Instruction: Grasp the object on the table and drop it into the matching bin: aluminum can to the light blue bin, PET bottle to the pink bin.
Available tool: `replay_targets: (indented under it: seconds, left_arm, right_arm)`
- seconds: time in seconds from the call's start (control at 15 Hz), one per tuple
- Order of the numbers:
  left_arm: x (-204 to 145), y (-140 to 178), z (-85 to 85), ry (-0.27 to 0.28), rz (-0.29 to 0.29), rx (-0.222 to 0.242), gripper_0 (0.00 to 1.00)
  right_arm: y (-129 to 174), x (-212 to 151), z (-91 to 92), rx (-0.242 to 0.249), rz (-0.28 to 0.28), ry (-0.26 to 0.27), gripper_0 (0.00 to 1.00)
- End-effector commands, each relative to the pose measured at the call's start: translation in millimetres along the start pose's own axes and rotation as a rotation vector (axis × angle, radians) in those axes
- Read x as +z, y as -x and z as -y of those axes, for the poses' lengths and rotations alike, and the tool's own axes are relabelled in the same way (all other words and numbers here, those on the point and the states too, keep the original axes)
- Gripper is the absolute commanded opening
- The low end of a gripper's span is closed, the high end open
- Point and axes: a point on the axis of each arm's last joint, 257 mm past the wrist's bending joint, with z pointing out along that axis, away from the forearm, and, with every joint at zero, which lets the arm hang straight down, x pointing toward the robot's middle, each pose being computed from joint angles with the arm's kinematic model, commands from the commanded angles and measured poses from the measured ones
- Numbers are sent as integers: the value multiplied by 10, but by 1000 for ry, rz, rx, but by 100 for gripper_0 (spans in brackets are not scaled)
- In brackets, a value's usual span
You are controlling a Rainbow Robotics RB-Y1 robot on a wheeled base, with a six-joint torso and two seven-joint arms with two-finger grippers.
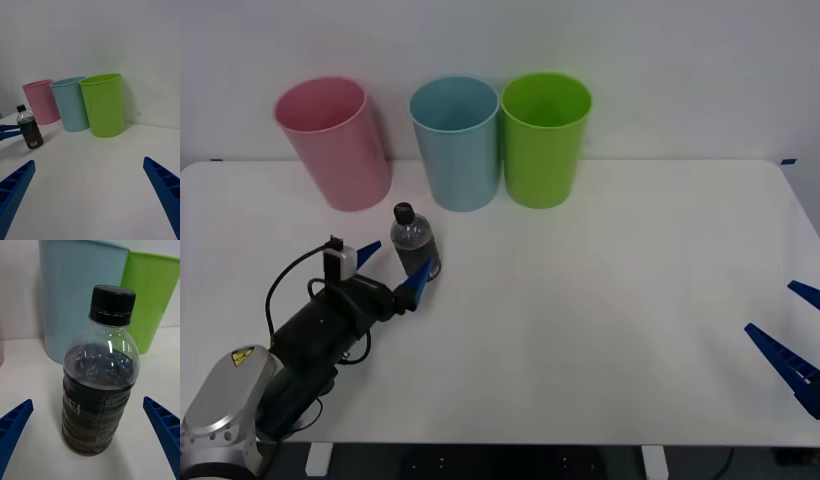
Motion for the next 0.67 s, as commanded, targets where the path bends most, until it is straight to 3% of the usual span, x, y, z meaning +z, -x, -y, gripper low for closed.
replay_targets:
  seconds: [0.07,0.67]
  left_arm:
    - [109,22,15,1,-1,1,100]
    - [402,-17,91,7,-23,10,100]
  right_arm:
    - [0,0,0,0,0,0,100]
    - [0,0,0,0,0,0,100]
